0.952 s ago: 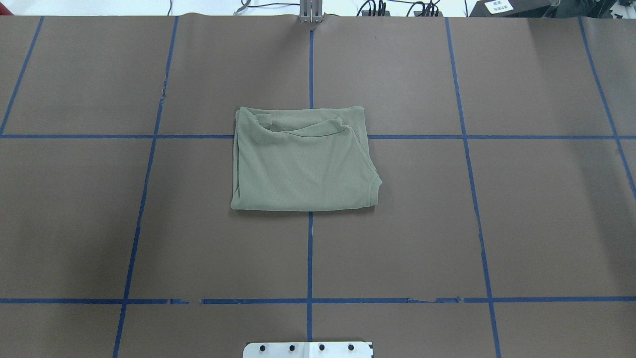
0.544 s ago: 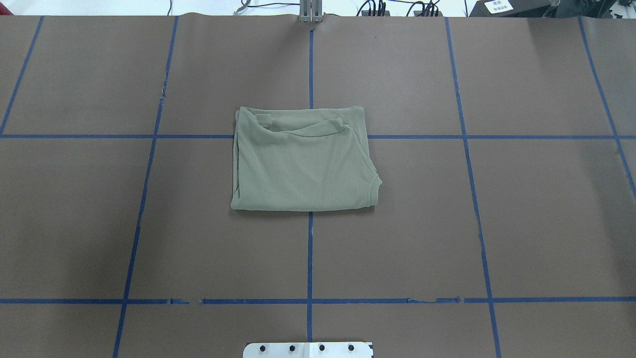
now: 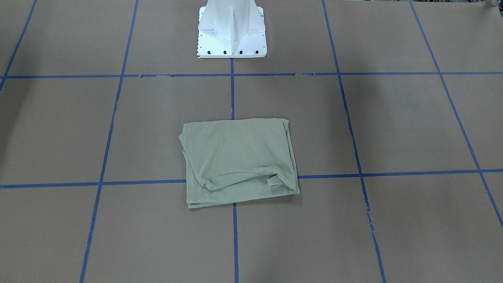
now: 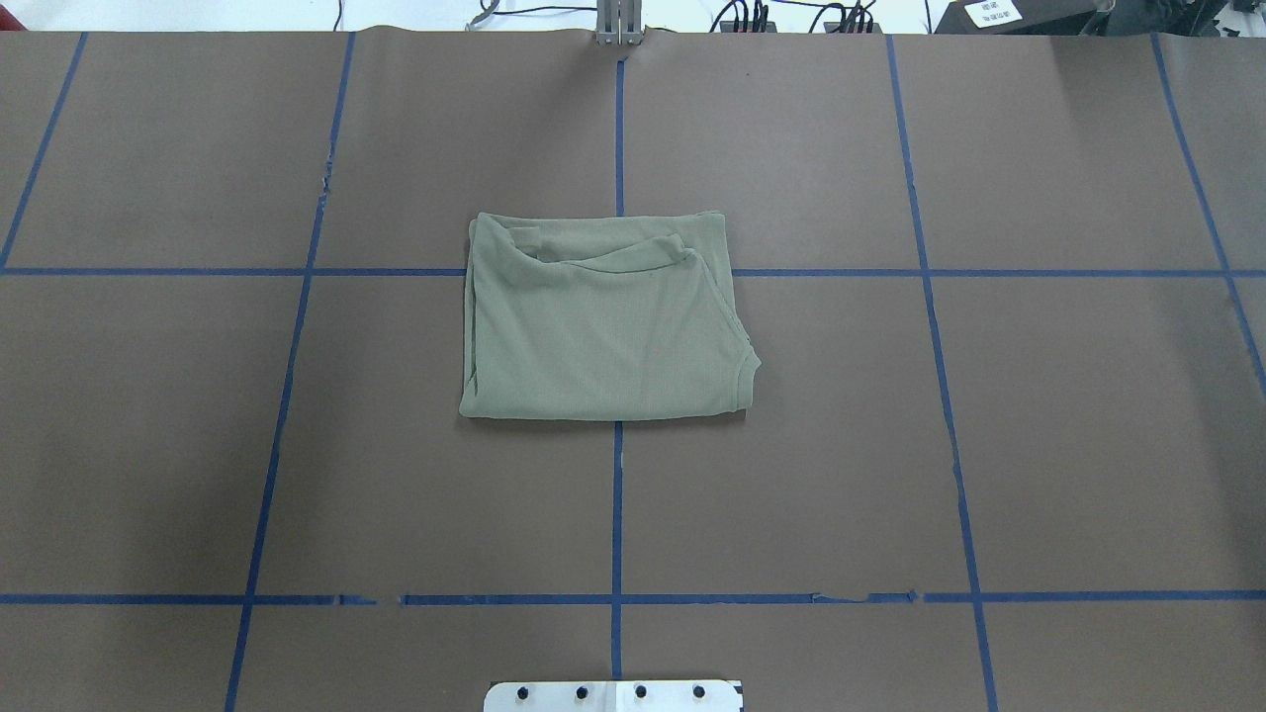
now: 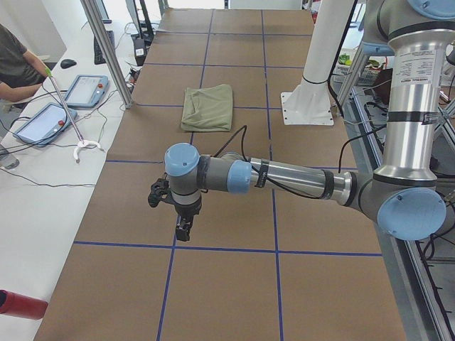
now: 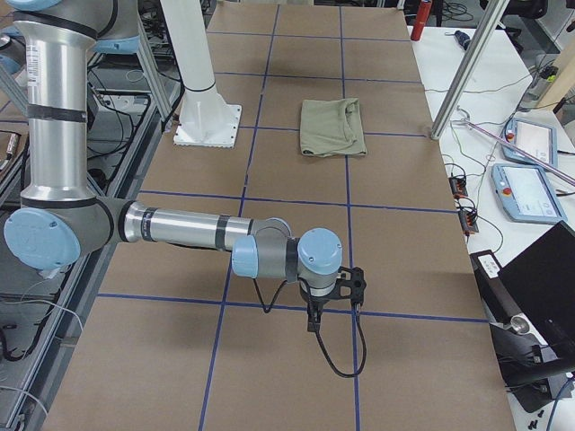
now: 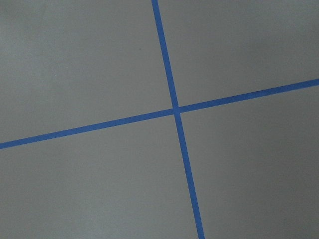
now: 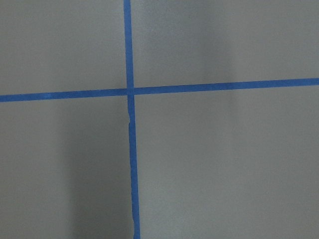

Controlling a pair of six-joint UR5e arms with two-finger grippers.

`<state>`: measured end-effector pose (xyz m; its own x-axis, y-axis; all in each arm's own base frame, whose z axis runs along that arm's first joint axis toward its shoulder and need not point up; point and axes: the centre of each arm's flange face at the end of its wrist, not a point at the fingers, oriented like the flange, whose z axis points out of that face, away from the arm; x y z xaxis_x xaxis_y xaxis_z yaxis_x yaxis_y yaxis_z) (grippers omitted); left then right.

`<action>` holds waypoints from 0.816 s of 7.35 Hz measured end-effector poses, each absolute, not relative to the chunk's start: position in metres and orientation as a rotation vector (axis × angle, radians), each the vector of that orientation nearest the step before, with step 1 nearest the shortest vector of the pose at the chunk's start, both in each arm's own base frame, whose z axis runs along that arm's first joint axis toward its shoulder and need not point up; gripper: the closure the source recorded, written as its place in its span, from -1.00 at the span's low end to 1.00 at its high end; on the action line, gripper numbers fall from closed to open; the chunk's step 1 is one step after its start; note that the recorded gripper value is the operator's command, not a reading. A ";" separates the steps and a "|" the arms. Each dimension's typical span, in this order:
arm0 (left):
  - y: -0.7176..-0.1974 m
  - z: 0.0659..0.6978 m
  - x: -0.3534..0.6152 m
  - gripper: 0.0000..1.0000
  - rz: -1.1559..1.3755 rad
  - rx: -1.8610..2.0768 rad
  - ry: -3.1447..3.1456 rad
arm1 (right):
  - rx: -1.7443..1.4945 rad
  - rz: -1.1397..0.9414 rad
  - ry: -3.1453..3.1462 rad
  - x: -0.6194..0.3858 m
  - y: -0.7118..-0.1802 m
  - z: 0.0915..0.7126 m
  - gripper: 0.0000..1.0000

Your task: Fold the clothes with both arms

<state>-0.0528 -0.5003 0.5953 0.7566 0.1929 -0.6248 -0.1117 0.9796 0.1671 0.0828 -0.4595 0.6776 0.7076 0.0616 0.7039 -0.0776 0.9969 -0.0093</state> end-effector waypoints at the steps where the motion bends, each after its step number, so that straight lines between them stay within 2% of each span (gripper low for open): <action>1: -0.500 0.595 -0.053 -1.00 0.166 0.122 0.695 | 0.023 0.077 -0.781 0.083 -0.460 0.677 -1.00; 6: -0.500 0.595 -0.052 -1.00 0.068 0.084 0.713 | 0.030 0.074 -0.782 0.083 -0.460 0.674 -1.00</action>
